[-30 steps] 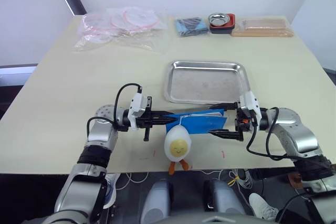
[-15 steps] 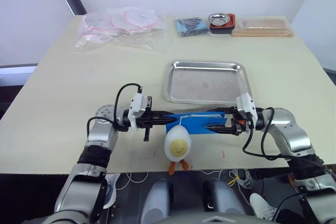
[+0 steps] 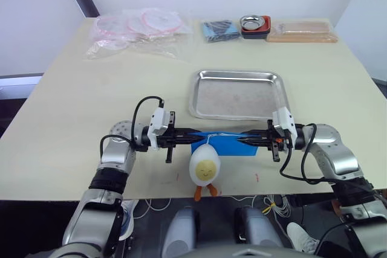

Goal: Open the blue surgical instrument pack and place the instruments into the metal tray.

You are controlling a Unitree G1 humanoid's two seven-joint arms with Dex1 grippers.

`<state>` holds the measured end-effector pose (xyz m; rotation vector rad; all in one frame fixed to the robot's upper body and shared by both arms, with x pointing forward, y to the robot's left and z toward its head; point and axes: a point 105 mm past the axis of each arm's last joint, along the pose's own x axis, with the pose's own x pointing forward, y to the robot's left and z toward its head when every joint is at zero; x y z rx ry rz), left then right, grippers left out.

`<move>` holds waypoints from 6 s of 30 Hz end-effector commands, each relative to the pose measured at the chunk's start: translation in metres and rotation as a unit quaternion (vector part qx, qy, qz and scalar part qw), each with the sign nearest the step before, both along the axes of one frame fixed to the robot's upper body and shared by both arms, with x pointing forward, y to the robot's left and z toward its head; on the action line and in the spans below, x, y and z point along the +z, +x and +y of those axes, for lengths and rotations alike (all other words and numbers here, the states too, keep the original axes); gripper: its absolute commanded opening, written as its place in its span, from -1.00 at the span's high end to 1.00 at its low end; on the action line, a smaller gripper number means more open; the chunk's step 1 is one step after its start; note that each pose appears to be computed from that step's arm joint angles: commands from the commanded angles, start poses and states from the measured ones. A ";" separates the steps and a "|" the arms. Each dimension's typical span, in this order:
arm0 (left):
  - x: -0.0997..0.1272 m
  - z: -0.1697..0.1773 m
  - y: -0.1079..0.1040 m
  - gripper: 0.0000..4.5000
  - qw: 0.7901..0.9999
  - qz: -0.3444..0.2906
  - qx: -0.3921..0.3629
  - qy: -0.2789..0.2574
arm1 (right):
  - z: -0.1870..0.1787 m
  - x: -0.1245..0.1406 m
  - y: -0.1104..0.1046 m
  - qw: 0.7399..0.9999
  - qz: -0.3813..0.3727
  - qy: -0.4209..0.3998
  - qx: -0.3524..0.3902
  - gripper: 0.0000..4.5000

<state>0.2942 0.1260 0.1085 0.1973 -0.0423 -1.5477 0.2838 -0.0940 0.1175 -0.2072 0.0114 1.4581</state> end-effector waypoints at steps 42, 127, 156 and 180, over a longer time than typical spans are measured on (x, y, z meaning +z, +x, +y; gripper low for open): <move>-0.034 0.007 -0.067 -0.72 0.983 0.168 0.068 0.014 | -0.004 0.001 0.004 1.000 -0.021 -0.001 -0.009 1.00; 0.003 0.145 -0.020 0.99 0.918 0.107 0.088 0.372 | 0.008 0.036 -0.003 0.998 -0.034 0.032 0.036 1.00; 0.076 0.097 0.008 -0.99 0.984 0.056 0.074 0.151 | 0.008 0.026 -0.003 0.999 -0.020 0.038 0.028 1.00; 0.046 0.052 0.019 -0.99 0.994 0.023 0.061 0.091 | 0.005 0.023 -0.005 0.999 -0.010 0.032 0.030 1.00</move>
